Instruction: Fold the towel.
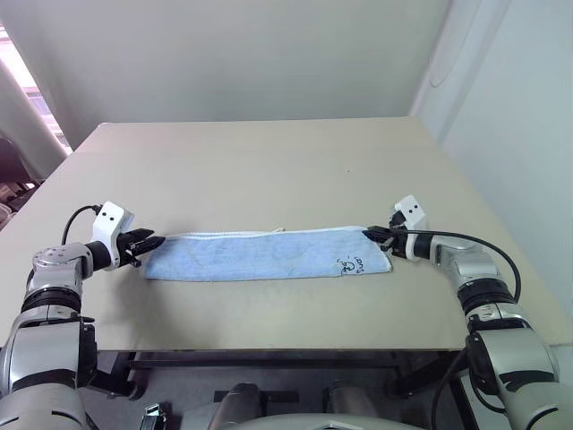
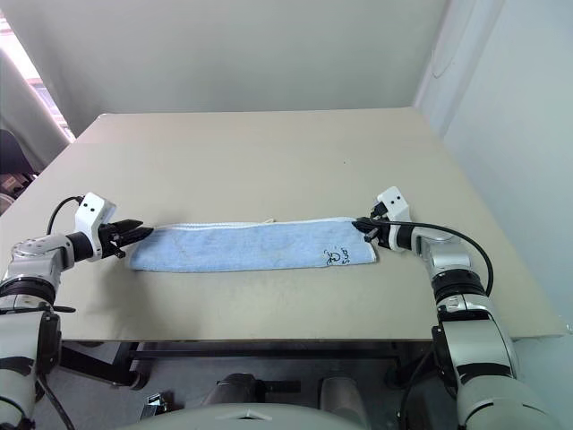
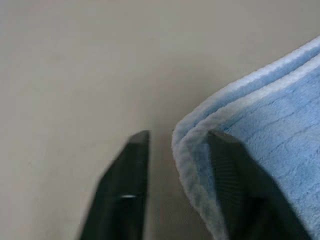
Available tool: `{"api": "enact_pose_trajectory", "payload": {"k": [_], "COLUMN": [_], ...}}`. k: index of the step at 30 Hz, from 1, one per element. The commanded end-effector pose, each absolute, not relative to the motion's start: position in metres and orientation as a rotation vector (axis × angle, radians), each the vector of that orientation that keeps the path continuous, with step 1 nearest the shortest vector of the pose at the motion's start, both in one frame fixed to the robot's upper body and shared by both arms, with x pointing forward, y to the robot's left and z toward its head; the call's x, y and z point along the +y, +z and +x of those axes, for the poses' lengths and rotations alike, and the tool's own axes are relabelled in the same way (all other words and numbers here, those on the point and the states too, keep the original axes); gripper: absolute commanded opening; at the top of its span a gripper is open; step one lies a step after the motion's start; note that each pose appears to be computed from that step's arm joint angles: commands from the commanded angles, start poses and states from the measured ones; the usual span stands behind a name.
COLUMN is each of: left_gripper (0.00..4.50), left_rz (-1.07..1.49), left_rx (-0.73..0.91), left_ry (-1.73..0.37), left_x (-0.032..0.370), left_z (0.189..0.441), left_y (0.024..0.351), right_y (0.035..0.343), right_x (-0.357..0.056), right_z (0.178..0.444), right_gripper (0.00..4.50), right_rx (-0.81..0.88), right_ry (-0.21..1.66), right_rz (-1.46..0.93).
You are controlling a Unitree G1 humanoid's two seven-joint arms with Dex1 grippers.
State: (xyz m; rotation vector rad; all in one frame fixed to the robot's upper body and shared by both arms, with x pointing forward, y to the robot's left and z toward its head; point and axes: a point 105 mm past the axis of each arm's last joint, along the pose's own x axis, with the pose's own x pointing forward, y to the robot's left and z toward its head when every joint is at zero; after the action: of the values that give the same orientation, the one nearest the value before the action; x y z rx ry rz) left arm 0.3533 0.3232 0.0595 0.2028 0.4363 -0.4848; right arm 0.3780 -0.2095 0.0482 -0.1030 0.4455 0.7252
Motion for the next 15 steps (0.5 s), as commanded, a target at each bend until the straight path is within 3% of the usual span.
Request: {"api": "enact_pose_trajectory", "payload": {"k": [1,4,9,10,15], "left_gripper": [3.52,4.5,4.5,4.5,4.5], "left_rz": [0.231,0.242,0.205,0.193,0.141], "left_rx": [0.378,0.374,0.315,0.299,0.231], "left_ry": [-0.455,-0.424,-0.376,-0.378,-0.491], "left_x": [0.326,0.332,0.343,0.345,0.345], "left_z": [0.362,0.362,0.364,0.363,0.351], "left_y": [0.076,0.077,0.095,0.1,0.122], "right_y": [0.065,0.07,0.091,0.097,0.126], "right_x": [-0.205,-0.207,-0.217,-0.22,-0.231], "right_z": [0.385,0.388,0.396,0.395,0.386], "right_gripper": [1.38,2.49,4.3,4.48,4.48], "right_rx": [0.394,0.376,0.305,0.305,0.363], "right_ry": [0.738,0.729,0.653,0.65,0.648], "right_rz": [-0.1,-0.088,-0.014,0.02,0.281]}}
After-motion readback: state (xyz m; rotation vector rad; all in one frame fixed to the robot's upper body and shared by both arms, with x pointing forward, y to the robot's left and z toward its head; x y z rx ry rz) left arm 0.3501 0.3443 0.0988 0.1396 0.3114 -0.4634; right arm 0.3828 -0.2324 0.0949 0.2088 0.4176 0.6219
